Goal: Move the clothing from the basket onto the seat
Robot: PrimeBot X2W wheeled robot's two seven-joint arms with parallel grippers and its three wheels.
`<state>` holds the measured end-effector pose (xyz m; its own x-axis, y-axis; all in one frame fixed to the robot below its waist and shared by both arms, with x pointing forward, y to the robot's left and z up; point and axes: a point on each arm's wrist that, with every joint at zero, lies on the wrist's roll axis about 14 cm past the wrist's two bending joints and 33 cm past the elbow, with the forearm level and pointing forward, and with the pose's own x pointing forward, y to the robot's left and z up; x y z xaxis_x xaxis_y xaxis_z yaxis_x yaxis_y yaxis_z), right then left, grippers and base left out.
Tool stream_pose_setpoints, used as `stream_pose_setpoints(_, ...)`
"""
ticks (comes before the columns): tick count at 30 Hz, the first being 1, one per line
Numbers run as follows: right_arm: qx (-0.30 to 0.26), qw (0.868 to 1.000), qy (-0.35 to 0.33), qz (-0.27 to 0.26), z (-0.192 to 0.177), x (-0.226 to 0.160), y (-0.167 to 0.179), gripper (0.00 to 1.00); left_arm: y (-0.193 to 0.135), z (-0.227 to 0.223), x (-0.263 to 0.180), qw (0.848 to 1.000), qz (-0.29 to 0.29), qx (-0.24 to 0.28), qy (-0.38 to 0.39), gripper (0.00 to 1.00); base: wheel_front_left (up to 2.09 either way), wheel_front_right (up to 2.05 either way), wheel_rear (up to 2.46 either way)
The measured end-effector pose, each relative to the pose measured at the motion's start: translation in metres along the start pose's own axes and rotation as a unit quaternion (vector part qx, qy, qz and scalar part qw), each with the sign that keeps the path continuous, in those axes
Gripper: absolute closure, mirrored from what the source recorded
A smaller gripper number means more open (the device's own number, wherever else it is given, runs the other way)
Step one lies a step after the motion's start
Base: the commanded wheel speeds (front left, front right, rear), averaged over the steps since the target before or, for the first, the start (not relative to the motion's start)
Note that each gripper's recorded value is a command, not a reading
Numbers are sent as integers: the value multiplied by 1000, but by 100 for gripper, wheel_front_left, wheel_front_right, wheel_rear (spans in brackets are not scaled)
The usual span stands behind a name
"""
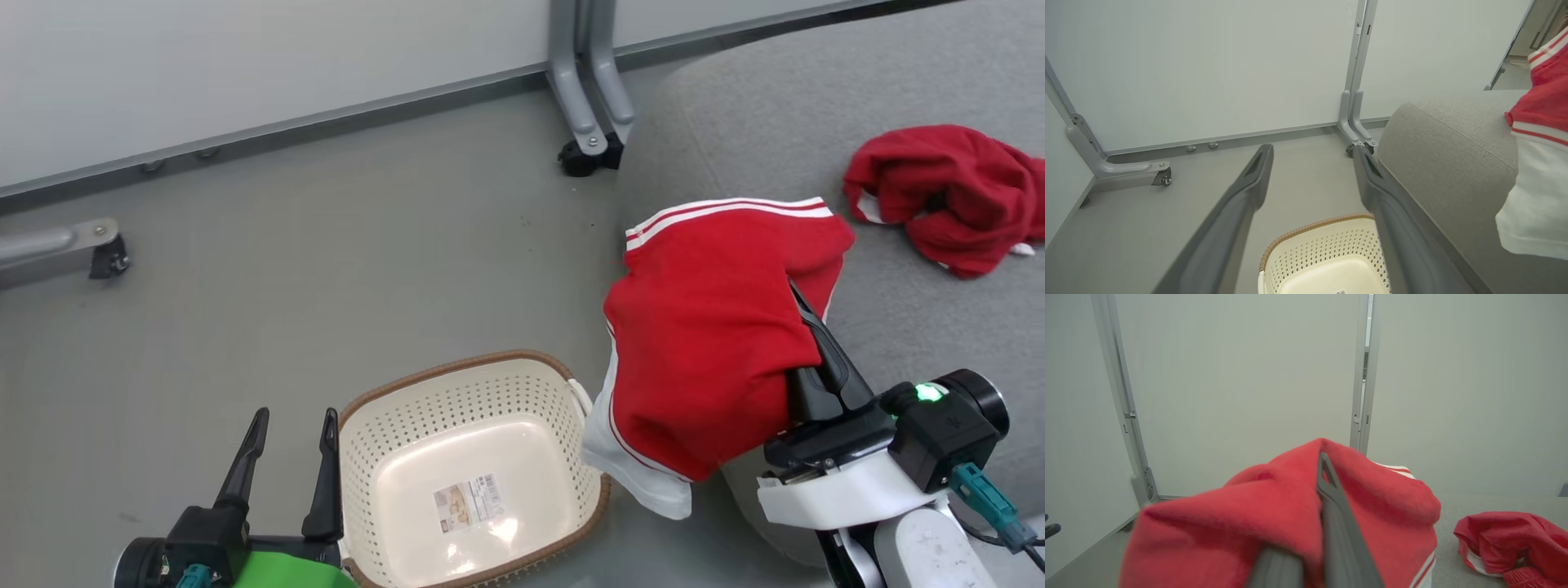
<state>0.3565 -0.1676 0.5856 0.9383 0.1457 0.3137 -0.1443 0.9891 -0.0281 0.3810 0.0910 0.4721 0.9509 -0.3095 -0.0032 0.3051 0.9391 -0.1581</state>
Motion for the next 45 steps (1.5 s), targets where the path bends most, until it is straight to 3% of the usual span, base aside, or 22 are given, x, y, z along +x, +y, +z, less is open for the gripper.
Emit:
stream_pose_setpoints(15, -43, 989, 15, -144, 14, -54, -70, 100, -78, -18, 48, 991, -135, 4, 16, 0, 0, 0, 0)
stream_pose_setpoints(22, -73, 971, 31, -226, 24, -95, -104, 100, -131, -36, 60, 972, -232, 2, 33, 0, 0, 0, 0)
stream_pose_setpoints(26, -87, 963, 44, -250, 24, -107, -114, 100, -145, -45, 64, 964, -261, -4, 42, 0, 0, 0, 0)
stream_pose_setpoints(38, -85, 957, 51, -273, 23, -113, -125, 100, -150, -61, 69, 957, -283, -7, 58, 0, 0, 0, 0)
stream_pose_setpoints(45, -138, 955, 15, -261, 46, -80, -141, 100, -141, -71, 74, 956, -285, 0, 64, 0, 0, 0, 0)
